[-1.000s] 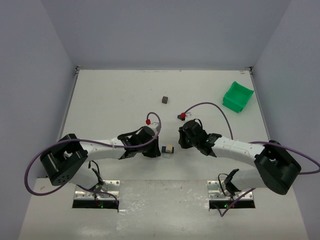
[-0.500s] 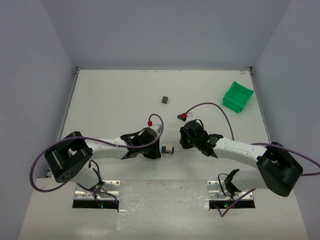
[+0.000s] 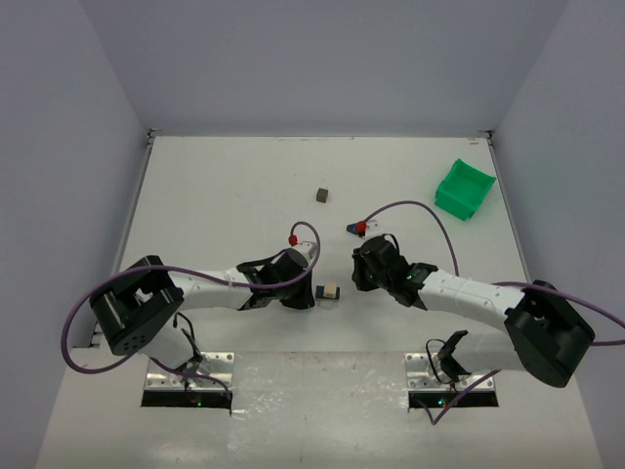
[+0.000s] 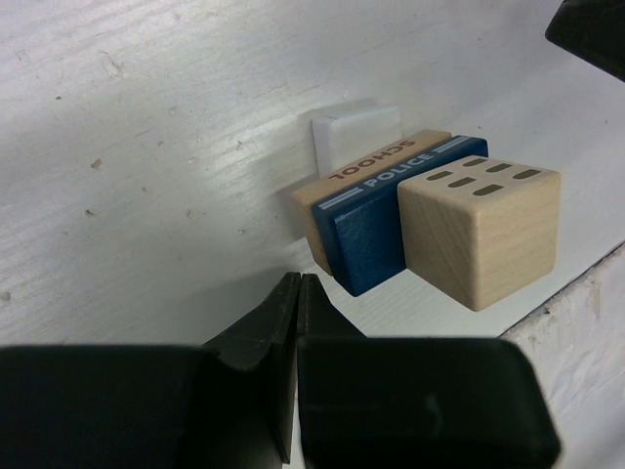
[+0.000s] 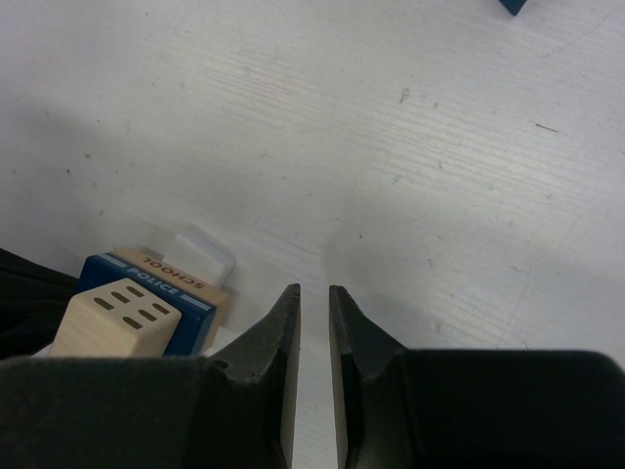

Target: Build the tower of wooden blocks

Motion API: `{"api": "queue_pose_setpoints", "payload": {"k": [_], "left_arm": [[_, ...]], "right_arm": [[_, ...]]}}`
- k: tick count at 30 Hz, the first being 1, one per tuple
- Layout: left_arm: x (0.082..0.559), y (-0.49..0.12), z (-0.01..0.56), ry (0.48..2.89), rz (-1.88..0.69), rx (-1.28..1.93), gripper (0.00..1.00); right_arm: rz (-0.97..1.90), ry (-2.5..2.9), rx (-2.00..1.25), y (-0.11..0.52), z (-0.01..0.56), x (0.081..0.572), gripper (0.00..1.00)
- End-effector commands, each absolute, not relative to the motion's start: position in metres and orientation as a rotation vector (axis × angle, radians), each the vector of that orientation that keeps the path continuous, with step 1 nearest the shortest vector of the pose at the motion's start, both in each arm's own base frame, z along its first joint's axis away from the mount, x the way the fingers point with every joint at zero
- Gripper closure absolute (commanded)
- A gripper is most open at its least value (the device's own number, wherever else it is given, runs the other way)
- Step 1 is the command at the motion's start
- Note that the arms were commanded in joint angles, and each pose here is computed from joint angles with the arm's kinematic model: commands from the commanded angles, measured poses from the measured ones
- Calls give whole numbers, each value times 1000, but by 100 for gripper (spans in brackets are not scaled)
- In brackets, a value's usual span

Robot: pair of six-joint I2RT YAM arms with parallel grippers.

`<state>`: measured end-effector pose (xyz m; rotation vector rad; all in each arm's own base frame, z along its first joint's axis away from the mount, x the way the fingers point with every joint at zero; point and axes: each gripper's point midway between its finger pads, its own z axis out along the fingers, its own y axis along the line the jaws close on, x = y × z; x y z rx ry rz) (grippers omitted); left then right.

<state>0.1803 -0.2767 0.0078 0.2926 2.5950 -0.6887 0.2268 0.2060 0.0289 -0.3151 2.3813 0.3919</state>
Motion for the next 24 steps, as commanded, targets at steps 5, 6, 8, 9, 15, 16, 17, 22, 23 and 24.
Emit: {"api": "queue_pose_setpoints", "payload": {"k": [5,6,8,9,15,16,17,22,23,24], "left_arm": [[195,-297,27,2516,-755,264,100],[195,-297,27,2515,-756,265,100],[195,-297,27,2514,-753,263,100],[196,-297,27,2514,-752,261,100],[198,-296,29,2505,-742,242,100],[199,-296,29,2504,-743,242,100],[199,-297,29,2504,-742,242,100],[198,-295,30,2507,-738,230,100],[201,-293,31,2498,-721,218,100],[202,-291,31,2491,-712,212,100]], "right_arm": [[392,2332,-288,206,39,234,82],[391,2332,-289,206,39,234,82],[387,2331,-285,204,39,234,82],[385,2329,-282,204,39,234,82],[391,2324,-280,203,41,233,82],[390,2325,-281,203,40,233,82],[390,2325,-281,203,40,233,82],[394,2325,-281,204,41,233,82],[394,2326,-280,204,40,233,82],[393,2326,-281,203,40,233,82]]}}
